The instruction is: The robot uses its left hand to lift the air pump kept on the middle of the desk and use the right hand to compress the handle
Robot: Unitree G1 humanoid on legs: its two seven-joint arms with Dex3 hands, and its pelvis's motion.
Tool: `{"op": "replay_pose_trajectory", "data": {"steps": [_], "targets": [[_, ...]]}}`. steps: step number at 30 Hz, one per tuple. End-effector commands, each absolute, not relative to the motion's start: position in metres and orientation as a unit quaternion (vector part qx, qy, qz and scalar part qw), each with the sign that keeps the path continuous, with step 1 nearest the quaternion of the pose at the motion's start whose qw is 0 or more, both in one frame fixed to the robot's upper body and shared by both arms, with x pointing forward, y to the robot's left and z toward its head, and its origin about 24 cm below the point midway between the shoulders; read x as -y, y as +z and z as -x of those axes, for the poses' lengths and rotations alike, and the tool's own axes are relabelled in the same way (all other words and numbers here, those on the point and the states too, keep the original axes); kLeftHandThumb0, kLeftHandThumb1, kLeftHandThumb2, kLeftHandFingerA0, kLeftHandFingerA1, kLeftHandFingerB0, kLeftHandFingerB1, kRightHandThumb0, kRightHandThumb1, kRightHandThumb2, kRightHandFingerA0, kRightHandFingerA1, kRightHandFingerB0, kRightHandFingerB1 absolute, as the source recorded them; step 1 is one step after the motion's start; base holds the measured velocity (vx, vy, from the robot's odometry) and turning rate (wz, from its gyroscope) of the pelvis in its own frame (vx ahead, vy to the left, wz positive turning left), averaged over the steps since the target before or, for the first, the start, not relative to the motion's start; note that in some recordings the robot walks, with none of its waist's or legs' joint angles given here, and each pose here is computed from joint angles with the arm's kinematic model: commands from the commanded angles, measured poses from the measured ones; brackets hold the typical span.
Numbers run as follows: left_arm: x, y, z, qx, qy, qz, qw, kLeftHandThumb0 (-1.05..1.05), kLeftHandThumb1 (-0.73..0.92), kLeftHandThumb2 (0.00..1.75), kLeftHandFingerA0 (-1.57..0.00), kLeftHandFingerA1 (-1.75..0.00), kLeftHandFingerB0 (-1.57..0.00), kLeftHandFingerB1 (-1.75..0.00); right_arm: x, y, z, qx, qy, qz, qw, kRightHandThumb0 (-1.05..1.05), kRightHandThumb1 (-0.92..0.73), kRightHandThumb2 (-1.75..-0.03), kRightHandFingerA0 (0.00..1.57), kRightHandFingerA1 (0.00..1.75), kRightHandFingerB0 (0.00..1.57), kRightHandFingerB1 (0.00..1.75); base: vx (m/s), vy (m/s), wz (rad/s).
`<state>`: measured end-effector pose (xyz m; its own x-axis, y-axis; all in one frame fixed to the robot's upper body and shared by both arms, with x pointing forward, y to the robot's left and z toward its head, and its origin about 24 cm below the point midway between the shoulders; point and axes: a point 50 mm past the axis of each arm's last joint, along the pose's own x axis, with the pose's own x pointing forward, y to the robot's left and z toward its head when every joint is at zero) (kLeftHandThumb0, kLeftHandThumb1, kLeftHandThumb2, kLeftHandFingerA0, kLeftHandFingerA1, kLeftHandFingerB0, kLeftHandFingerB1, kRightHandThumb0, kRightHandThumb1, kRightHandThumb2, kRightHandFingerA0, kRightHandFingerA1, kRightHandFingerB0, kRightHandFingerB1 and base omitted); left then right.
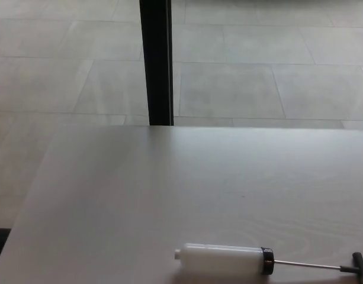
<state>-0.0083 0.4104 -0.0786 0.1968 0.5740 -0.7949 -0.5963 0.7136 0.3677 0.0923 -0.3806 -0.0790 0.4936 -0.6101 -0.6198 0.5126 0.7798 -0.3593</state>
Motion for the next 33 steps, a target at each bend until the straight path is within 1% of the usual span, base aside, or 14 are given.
{"op": "replay_pose_trajectory", "data": {"steps": [1, 2, 3, 4, 5, 6, 7, 8, 16, 17, 22, 23, 27, 33], "targets": [[-0.445, -0.045, 0.007, -0.311, 0.496, 0.152, 0.796, -0.74, 0.59, 0.95, -0.46, -0.63, -0.33, -0.54, 0.422, -0.041, -0.094, -0.231, -0.447, -0.033, 0.863, -0.80, -0.92, -0.71, 0.70, 0.71, 0.25, 0.38, 0.00, 0.000, 0.00], [-0.450, -0.039, -0.001, -0.264, 0.527, 0.149, 0.794, -0.66, 0.57, 0.94, -0.49, -0.80, -0.34, -0.59, 0.423, -0.040, -0.094, -0.226, -0.451, -0.040, 0.863, -0.80, -0.92, -0.71, 0.66, 0.72, 0.25, 0.38, 0.00, 0.000, 0.00], [-0.453, -0.034, -0.007, -0.240, 0.534, 0.137, 0.799, -0.65, 0.78, 0.63, -0.35, -0.75, -0.25, -0.44, 0.423, -0.040, -0.094, -0.224, -0.452, -0.042, 0.862, -0.80, -0.76, -1.13, 0.65, 0.76, 0.21, 0.50, 0.00, 0.000, 0.00], [-0.455, -0.029, -0.012, -0.229, 0.531, 0.121, 0.807, -0.65, 0.78, 0.63, -0.35, -0.75, -0.25, -0.44, 0.423, -0.040, -0.093, -0.224, -0.453, -0.042, 0.862, -0.80, -0.76, -1.13, 0.65, 0.76, 0.21, 0.50, 0.00, 0.000, 0.00], [-0.466, -0.006, -0.038, -0.178, 0.533, 0.061, 0.825, -0.63, 0.75, 0.62, -0.23, -0.47, -0.27, -0.36, 0.424, -0.040, -0.092, -0.225, -0.455, -0.043, 0.860, -0.79, -0.92, -0.70, 0.68, 0.71, 0.26, 0.38, 0.00, 0.000, 0.00], [-0.467, 0.011, -0.054, -0.160, 0.497, 0.002, 0.853, -0.65, 0.76, 0.64, -0.06, -0.40, -0.13, -0.33, 0.425, -0.041, -0.092, -0.225, -0.460, -0.047, 0.858, -0.79, -0.92, -0.69, 0.71, 0.72, 0.26, 0.38, 0.00, 0.000, 0.00], [-0.467, 0.025, -0.069, -0.139, 0.483, -0.029, 0.864, -0.36, 0.50, 1.05, -0.02, -0.52, 0.00, -0.49, 0.424, -0.041, -0.094, -0.224, -0.459, -0.047, 0.858, -0.78, -0.92, -0.70, 0.70, 0.72, 0.26, 0.38, 0.00, 0.000, 0.00], [-0.463, 0.042, -0.089, -0.114, 0.464, -0.098, 0.873, -0.63, 0.70, 0.60, -0.24, -0.45, -0.26, -0.35, 0.424, -0.040, -0.096, -0.221, -0.460, -0.049, 0.859, -0.80, -0.92, -0.69, 0.71, 0.73, 0.26, 0.38, 0.00, 0.000, 0.00], [-0.366, 0.132, -0.219, 0.075, 0.185, -0.279, 0.939, -0.81, 0.60, 0.59, -0.34, -0.50, -0.38, -0.34, 0.425, -0.028, -0.108, -0.170, -0.462, -0.032, 0.870, -0.76, -0.92, -0.68, 0.72, 0.69, 0.31, 0.38, 0.00, 0.000, 0.00], [-0.337, 0.138, -0.235, 0.108, 0.121, -0.334, 0.928, -0.84, 0.52, 0.69, -0.39, -0.51, -0.35, -0.40, 0.425, -0.024, -0.114, -0.160, -0.450, -0.022, 0.878, -0.76, -0.92, -0.70, 0.68, 0.69, 0.30, 0.38, 0.00, 0.000, 0.00], [-0.271, 0.152, -0.257, 0.137, 0.004, -0.413, 0.900, -0.82, 0.64, 0.60, -0.29, -0.45, -0.42, -0.34, 0.423, -0.022, -0.123, -0.158, -0.434, -0.007, 0.887, -0.73, -0.92, -0.71, 0.73, 0.70, 0.33, 0.40, 0.00, 0.000, 0.00], [-0.259, 0.154, -0.259, 0.146, -0.017, -0.431, 0.890, -0.87, 0.55, 0.71, -0.28, -0.47, -0.40, -0.40, 0.422, -0.021, -0.125, -0.157, -0.434, -0.008, 0.887, -0.72, -0.92, -0.70, 0.73, 0.69, 0.33, 0.40, 0.00, 0.000, 0.00], [-0.208, 0.160, -0.265, 0.204, -0.111, -0.514, 0.826, -0.81, 0.67, 0.61, -0.30, -0.48, -0.40, -0.36, 0.422, -0.022, -0.128, -0.160, -0.426, -0.016, 0.890, -0.69, -0.92, -0.70, 0.70, 0.66, 0.31, 0.38, 0.00, 0.000, 0.00], [-0.150, 0.147, -0.268, 0.226, -0.213, -0.516, 0.798, -0.77, 0.61, 0.59, -0.31, -0.61, -0.39, -0.40, 0.422, -0.020, -0.130, -0.160, -0.422, -0.010, 0.892, -0.70, -0.92, -0.71, 0.67, 0.69, 0.30, 0.39, 0.00, 0.000, 0.00]]}}
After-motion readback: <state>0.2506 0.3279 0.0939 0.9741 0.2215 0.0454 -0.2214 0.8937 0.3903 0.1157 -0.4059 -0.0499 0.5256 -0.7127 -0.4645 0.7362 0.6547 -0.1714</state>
